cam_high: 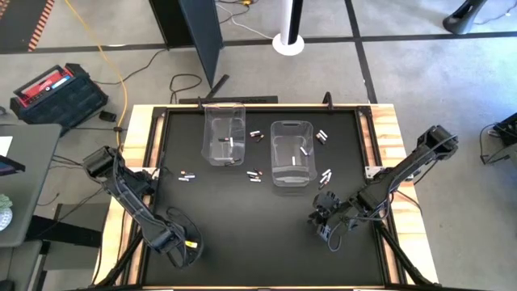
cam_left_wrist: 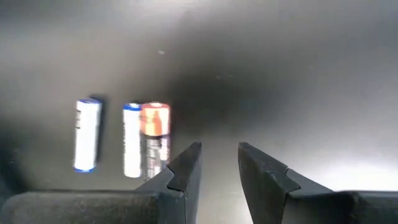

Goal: Sort batteries
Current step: Put the black battery into the left transparent bin

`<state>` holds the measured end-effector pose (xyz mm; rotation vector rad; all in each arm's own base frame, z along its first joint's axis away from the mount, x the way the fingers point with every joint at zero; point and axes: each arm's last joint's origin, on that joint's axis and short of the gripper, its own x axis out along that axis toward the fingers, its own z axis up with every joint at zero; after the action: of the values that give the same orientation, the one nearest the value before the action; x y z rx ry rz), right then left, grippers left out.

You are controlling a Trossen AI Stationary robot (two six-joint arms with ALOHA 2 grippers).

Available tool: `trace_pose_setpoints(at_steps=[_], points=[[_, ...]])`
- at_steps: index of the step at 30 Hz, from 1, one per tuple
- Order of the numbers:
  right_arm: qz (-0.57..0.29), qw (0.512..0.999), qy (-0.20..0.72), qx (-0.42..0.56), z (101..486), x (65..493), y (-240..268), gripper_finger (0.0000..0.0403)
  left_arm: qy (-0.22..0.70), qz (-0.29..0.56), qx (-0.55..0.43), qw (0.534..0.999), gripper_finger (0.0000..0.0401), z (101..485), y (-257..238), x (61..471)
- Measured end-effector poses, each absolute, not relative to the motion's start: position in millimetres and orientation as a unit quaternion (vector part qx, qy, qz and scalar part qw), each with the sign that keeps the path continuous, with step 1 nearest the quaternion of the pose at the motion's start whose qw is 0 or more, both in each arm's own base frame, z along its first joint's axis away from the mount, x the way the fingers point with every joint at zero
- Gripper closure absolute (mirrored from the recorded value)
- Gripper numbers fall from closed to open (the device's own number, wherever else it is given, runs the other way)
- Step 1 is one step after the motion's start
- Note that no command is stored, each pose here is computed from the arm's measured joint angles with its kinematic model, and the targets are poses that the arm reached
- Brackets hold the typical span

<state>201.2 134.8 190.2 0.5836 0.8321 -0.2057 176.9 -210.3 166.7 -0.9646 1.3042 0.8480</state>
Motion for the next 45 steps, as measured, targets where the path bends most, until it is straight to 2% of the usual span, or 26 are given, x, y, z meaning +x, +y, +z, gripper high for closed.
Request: trace_pose_setpoints(at_steps=[11, 17, 27, 37, 45], points=[[-0.099, 0.869, 0.399, 0.278, 190, 201, 135, 0.0276, 0.563, 0.383, -0.409, 0.607, 0.0303, 167, -207, 175], [-0.098, 0.868, 0.397, 0.280, 190, 201, 135, 0.0276, 0.544, 0.384, -0.408, 0.625, 0.0303, 177, -201, 172], [-0.099, 0.867, 0.396, 0.284, 190, 201, 135, 0.0276, 0.554, 0.391, -0.400, 0.616, 0.0303, 178, -199, 169], [-0.099, 0.867, 0.396, 0.284, 190, 201, 135, 0.0276, 0.550, 0.408, -0.400, 0.609, 0.0303, 170, -195, 165], [-0.100, 0.867, 0.396, 0.284, 190, 201, 135, 0.0276, 0.554, 0.388, -0.421, 0.604, 0.0303, 160, -197, 165]])
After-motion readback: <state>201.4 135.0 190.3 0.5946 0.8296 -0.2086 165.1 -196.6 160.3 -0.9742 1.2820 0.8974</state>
